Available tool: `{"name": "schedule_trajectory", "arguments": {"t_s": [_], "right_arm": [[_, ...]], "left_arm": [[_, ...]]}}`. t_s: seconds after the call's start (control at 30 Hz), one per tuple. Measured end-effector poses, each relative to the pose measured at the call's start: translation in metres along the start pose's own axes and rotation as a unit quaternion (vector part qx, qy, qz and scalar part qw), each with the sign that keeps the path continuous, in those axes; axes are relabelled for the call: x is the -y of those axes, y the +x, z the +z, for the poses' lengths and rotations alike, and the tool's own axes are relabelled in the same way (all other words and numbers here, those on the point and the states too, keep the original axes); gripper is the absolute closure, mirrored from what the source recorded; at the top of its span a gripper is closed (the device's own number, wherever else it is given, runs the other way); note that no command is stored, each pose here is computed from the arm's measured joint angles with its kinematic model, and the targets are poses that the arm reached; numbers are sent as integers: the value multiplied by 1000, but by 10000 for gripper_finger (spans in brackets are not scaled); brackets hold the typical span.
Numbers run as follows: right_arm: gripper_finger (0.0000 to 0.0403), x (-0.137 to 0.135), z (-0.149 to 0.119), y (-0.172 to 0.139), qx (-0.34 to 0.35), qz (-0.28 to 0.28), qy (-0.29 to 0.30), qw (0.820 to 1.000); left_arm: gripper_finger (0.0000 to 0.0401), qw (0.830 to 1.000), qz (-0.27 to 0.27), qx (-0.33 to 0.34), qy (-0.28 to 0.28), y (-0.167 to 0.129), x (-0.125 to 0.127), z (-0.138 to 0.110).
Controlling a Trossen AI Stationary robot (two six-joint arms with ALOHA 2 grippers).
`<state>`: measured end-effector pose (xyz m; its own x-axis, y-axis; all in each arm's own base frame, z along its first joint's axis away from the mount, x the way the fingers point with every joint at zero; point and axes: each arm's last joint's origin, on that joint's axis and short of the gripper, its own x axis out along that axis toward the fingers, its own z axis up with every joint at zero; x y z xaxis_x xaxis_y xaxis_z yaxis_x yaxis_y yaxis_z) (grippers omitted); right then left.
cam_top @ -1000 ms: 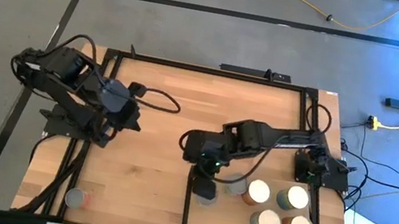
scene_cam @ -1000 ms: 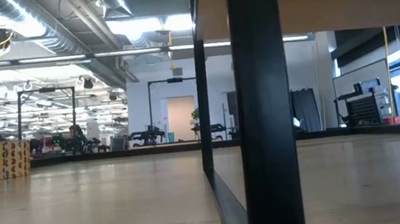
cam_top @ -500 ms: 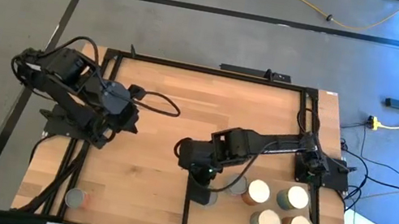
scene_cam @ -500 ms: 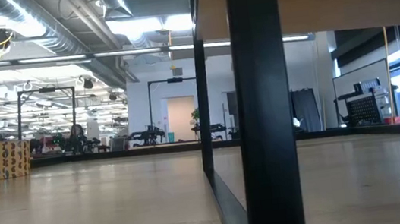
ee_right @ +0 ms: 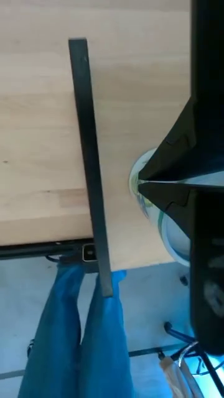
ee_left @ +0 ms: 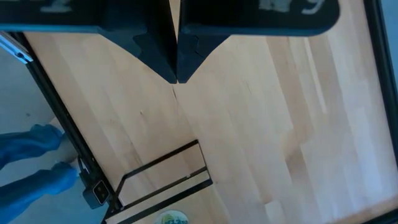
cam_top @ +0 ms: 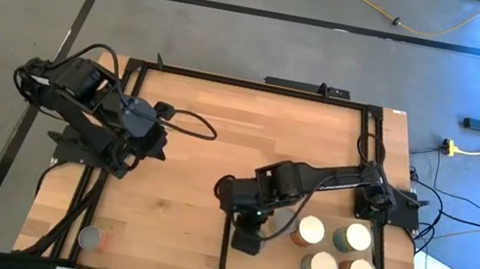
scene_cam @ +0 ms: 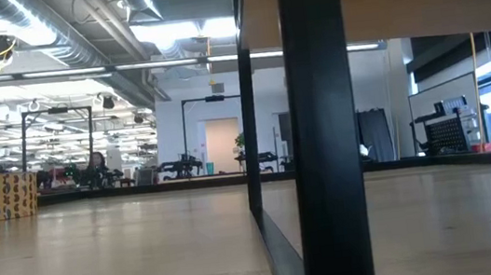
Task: Pick and place cans onto a shelf
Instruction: Put the canned mixed vegetables on the shelf
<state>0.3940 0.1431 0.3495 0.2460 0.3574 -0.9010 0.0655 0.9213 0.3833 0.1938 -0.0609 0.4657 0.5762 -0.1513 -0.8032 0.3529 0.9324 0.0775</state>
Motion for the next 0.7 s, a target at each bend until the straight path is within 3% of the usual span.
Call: {"name": "schedule_trajectory", "arguments": {"t_s": [0.7], "right_arm": [[383, -22, -30, 6, -94, 2, 24, 995]], "left_arm": [[401, 1000, 0, 0, -1, 0, 0, 0]]}}
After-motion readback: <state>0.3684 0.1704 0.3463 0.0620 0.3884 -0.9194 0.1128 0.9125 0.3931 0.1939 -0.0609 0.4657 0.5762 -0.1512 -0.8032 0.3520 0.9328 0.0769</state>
